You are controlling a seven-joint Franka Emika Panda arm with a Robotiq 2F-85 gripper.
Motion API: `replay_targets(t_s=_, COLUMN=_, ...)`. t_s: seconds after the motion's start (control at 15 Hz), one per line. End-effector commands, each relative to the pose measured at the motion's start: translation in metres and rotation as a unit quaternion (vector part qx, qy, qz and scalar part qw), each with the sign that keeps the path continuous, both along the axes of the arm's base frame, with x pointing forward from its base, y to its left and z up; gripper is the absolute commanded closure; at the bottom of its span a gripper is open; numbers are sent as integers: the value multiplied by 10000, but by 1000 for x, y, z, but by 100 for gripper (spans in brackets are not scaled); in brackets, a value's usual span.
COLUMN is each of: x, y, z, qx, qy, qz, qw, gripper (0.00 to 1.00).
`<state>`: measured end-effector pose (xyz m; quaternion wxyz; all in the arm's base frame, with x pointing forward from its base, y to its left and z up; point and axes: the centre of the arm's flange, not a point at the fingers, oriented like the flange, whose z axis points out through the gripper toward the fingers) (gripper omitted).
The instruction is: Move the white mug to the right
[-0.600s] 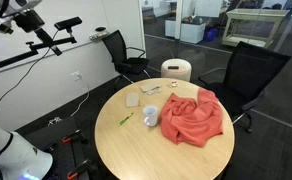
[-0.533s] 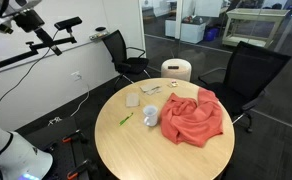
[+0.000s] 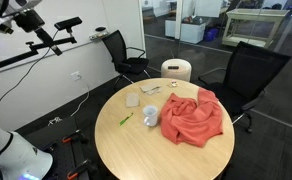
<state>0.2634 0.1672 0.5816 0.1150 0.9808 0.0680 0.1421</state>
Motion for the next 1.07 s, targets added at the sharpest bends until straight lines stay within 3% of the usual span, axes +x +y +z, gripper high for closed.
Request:
replay_targets(t_s=0.0, x=18, y=-25, z=2, qx=131, qy=-58, qz=-174, qw=9997, gripper=0)
replay_targets(t_s=0.4, x=65, y=-105, z=-5, qx=748, qy=-54, qz=-650, qw=9951, gripper=0)
replay_targets(t_s=1.0, x=127, y=-206, z=-70, qx=1417, qy=-71, qz=-1051, qw=9843, gripper=0)
